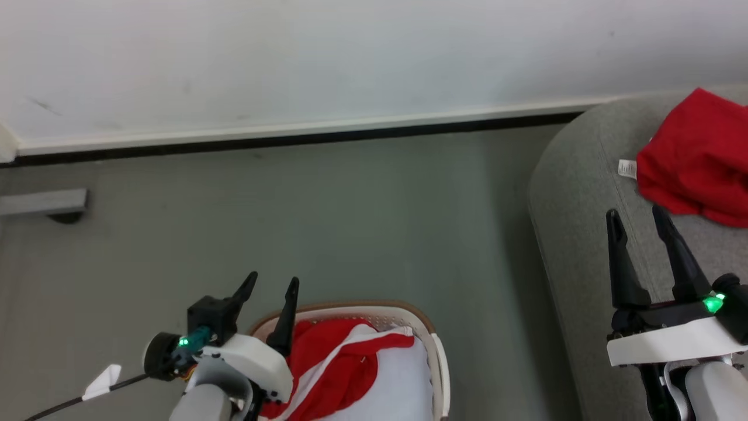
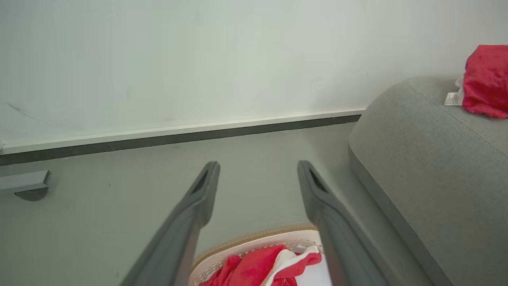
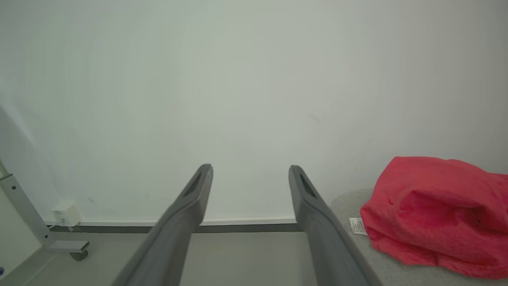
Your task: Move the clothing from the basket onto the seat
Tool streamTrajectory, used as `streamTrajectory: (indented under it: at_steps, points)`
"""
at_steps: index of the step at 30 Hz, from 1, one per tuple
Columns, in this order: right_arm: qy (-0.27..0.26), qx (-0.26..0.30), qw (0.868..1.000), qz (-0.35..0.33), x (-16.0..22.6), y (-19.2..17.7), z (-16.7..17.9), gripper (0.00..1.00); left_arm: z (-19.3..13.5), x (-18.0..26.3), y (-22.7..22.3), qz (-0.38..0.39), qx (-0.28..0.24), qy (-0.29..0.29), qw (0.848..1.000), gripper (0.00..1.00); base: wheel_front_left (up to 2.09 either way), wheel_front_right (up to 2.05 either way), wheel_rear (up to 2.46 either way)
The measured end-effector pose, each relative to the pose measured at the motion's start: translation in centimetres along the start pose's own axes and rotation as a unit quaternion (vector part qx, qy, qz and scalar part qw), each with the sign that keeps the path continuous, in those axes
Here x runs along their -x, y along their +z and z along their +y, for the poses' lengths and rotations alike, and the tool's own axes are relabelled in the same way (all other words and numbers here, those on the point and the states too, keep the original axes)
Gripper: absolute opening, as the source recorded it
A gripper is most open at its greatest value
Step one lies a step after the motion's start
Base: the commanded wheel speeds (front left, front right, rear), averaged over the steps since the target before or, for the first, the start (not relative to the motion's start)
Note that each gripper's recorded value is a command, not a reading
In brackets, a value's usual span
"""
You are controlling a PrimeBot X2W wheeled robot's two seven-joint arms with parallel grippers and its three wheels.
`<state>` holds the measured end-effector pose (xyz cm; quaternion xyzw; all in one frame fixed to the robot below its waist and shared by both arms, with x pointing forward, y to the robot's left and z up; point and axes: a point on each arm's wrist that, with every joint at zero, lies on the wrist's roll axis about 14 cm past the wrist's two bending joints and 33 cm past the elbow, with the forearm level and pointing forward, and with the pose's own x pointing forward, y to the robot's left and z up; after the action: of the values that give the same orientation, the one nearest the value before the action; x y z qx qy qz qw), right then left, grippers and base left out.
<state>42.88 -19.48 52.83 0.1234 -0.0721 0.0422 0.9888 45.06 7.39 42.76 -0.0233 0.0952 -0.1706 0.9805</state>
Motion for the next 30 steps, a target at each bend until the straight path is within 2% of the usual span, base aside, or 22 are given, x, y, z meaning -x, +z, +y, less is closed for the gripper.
streamTrajectory:
  at_steps: [6,14,21,30]
  points:
    - [-0.016,0.003,1.0,0.002,-1.7,-1.0,-1.3,1.0,-2.0,-3.7,-6.0,0.095,-0.011,-0.058,0.994,1.0,0.0,0.0,0.0]
    - [-0.046,0.001,0.999,0.012,-3.0,-2.7,-3.3,1.0,-2.6,-6.0,-14.9,0.222,-0.022,-0.098,0.97,1.0,0.0,0.0,0.0]
    - [-0.082,0.009,0.996,0.026,-3.0,-4.1,-5.7,1.0,-4.0,-5.5,-22.3,0.326,-0.039,-0.14,0.934,1.0,0.0,0.0,0.0]
    - [-0.115,0.022,0.991,0.06,-2.5,-6.7,-8.3,1.0,-4.5,-5.6,-28.3,0.404,-0.085,-0.186,0.892,1.0,0.0,0.0,0.0]
